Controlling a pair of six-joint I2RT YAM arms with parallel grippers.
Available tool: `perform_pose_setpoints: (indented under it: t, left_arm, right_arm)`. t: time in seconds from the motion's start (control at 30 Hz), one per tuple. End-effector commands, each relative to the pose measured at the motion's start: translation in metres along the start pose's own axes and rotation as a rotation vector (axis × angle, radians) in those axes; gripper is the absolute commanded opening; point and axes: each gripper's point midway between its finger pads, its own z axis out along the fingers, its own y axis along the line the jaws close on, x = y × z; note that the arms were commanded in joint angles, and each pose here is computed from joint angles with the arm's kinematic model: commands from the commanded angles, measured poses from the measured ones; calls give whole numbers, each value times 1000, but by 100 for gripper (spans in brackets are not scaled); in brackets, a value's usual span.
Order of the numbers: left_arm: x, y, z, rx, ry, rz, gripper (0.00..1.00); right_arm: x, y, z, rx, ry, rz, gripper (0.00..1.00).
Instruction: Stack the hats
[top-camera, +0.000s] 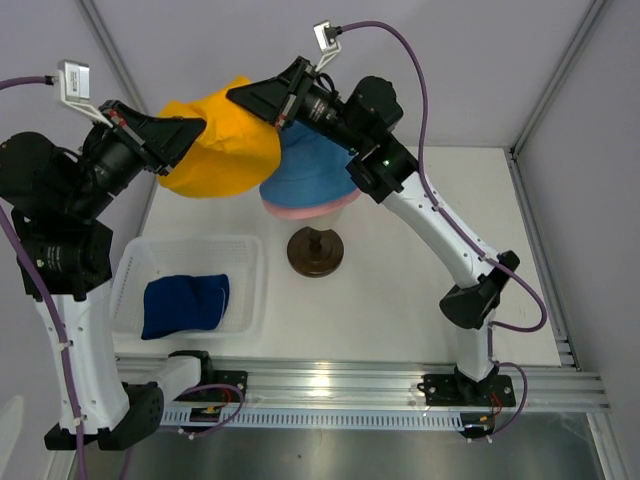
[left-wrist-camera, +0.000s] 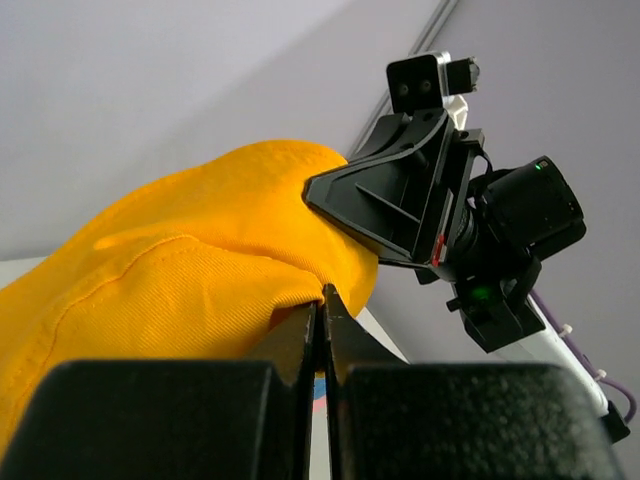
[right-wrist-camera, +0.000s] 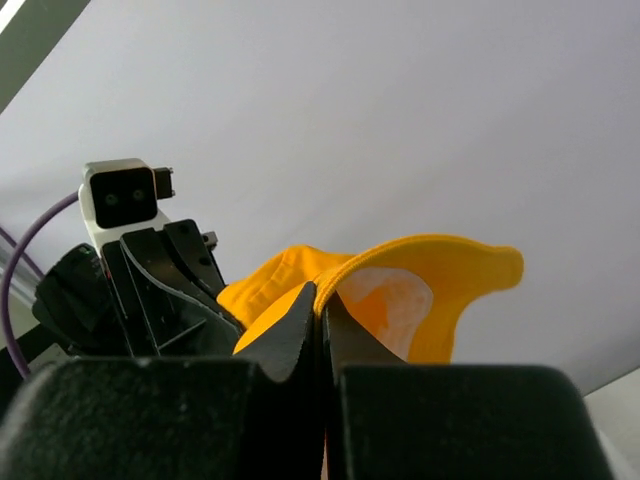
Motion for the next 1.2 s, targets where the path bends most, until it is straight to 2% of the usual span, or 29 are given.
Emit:
perform_pose_setpoints:
  t: [0.0,0.03,0.13,0.27,0.4,0.47,0.5,0.57,0.6,0.7,0.77,0.8,0.83,0.87,0.93,1.03,1.07,1.1,1.13,1.17]
  left_arm:
    - [-19,-4,-1,-16,-38,55,3]
    - [-33,-15,-5,-12,-75,82,4]
    - [-46,2,6,-84,-97,67,13]
    - [-50,26,34,-112,-81,11,13]
    - [-28,48,71,-64,22,-75,9]
    - [-21,50,82,-75,29,-75,9]
    - [-21,52,86,-83,23,-59,13]
    - [-21,55,94,-103,16,-54,22]
    - [-23,53,96,-104,10,-48,38]
    - [-18,57,99,-125,29,-51,72]
    - [-13,61,93,-161,28,-48,84]
    - [-15,59,89,-167,15,-37,87]
    - [-2,72,89,-199,40,-53,91]
    - [-12,63,77,-202,-6,-28,99]
    - [0,71,69,-237,0,-36,99]
    - [0,63,45,-253,-53,-46,100]
    - [25,82,46,-294,-10,-80,99]
    - [19,70,33,-279,-55,-93,100]
    - [45,93,33,-339,-18,-132,100]
    - [49,94,29,-348,-32,-160,100]
  right_arm:
    - [-26,31,2,-77,-85,-108,0]
    - [-29,33,2,-85,-97,-134,0]
    - [-47,29,-2,-17,-167,-240,0]
    - [-77,30,-20,99,-273,-343,0]
    - [-79,-7,-41,293,-316,-359,0]
    - [-84,-18,-51,345,-358,-368,0]
    - [-96,-11,-61,356,-418,-369,0]
    - [-90,-38,-73,421,-425,-351,0]
    - [-99,-38,-82,445,-464,-338,0]
    - [-109,-60,-103,523,-517,-287,0]
    - [-114,-66,-115,543,-544,-264,0]
    - [-116,-67,-118,545,-556,-263,0]
    - [-116,-68,-122,558,-558,-268,0]
    - [-117,-72,-126,584,-562,-267,0]
    - [-114,-78,-129,610,-552,-262,0]
    - [-107,-89,-136,650,-544,-237,0]
    - [-101,-94,-141,665,-542,-222,0]
    - [-101,-94,-146,669,-555,-220,0]
    - [-103,-87,-152,661,-570,-215,0]
    - [-103,-87,-156,666,-583,-213,0]
